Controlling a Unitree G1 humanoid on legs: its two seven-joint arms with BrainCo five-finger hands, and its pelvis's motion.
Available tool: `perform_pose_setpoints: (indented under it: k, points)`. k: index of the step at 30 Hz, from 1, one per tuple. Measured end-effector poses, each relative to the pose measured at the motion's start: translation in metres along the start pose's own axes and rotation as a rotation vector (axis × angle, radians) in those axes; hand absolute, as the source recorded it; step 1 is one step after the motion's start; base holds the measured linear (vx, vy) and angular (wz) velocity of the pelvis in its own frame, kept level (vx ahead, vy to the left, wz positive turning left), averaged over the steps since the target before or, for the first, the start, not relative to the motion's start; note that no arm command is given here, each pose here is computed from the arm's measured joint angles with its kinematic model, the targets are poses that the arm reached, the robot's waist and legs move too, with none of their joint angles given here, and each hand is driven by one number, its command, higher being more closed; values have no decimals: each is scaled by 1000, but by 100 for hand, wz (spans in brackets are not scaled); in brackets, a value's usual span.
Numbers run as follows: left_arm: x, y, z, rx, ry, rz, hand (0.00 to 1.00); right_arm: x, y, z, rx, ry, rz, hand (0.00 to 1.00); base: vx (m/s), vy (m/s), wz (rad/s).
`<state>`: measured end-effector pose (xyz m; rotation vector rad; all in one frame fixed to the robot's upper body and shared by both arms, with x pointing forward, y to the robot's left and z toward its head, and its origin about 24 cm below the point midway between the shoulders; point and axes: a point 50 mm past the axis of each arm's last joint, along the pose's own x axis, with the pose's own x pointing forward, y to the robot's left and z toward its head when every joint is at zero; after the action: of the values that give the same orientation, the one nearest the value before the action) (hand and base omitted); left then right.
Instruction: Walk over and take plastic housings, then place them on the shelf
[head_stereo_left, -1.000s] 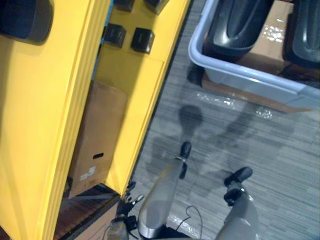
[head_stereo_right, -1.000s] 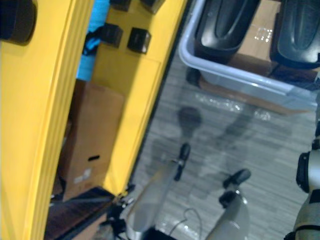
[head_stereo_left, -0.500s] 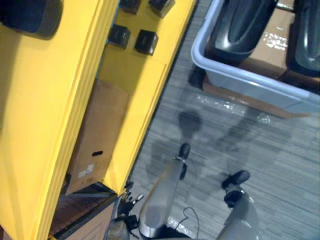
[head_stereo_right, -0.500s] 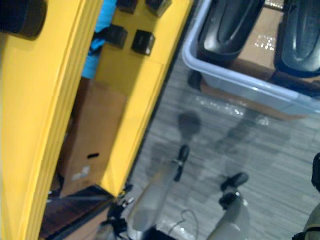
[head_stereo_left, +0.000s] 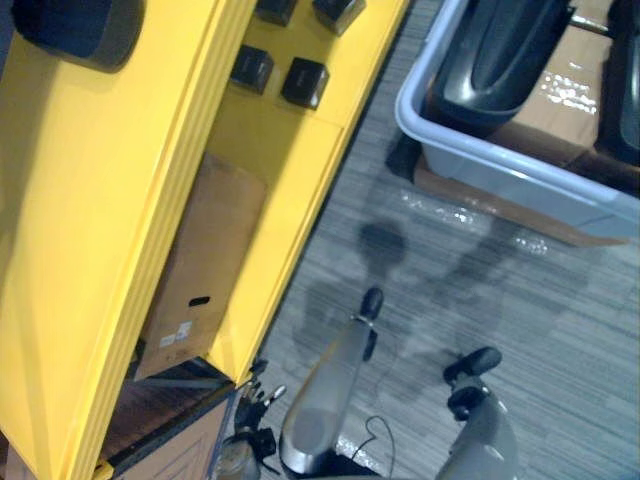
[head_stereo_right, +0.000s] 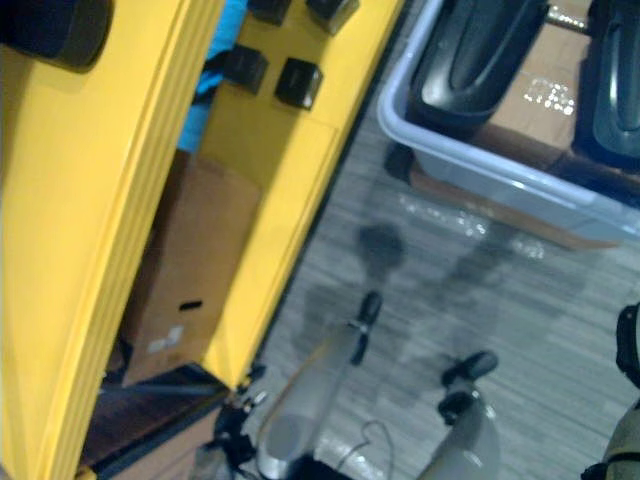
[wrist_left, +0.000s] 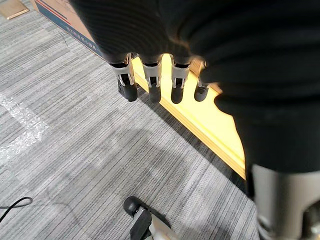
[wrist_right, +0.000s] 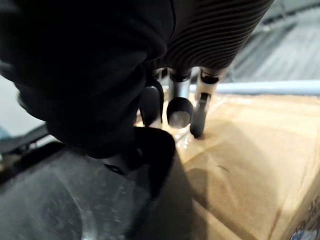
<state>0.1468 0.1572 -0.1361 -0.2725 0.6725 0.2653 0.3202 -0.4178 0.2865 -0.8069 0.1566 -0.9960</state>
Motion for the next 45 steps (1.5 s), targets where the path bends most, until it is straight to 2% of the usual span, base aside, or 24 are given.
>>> perform_pose_setpoints:
  k: [8, 12, 17, 18, 25, 32, 36, 43, 45]
  points:
    - [5, -12, 35, -43, -208, -42, 0, -16, 21, 41, 19, -203, -117, 100, 19, -19, -6]
    - [6, -16, 58, -86, -306, -62, 0, -21, 20, 57, 40, -270, -151, 100, 0, 0, 0]
    - [8, -6, 72, -70, -338, -28, 0, -27, 22, 70, 78, -318, -134, 100, -30, -1, -3]
    - [9, -5, 72, -69, -333, -24, 0, -27, 22, 72, 81, -325, -130, 0, -28, 5, -9]
    - [7, 16, 70, -99, -307, 46, 0, -42, 30, 95, 151, -426, -5, 0, -20, -6, -7]
    - [2, 30, 62, -108, -283, 92, 0, -53, 41, 100, 261, -418, 32, 0, -3, -10, -7]
    - [1, 31, 62, -110, -283, 95, 0, -52, 41, 94, 274, -378, 4, 0, -13, 1, -3]
    - [2, 28, 59, -103, -266, 86, 0, -49, 39, 82, 495, -262, -120, 0, -1, -2, 1]
    - [1, 19, 51, -84, -237, 53, 0, -45, 46, 70, 541, -214, -164, 0, -8, -23, 15]
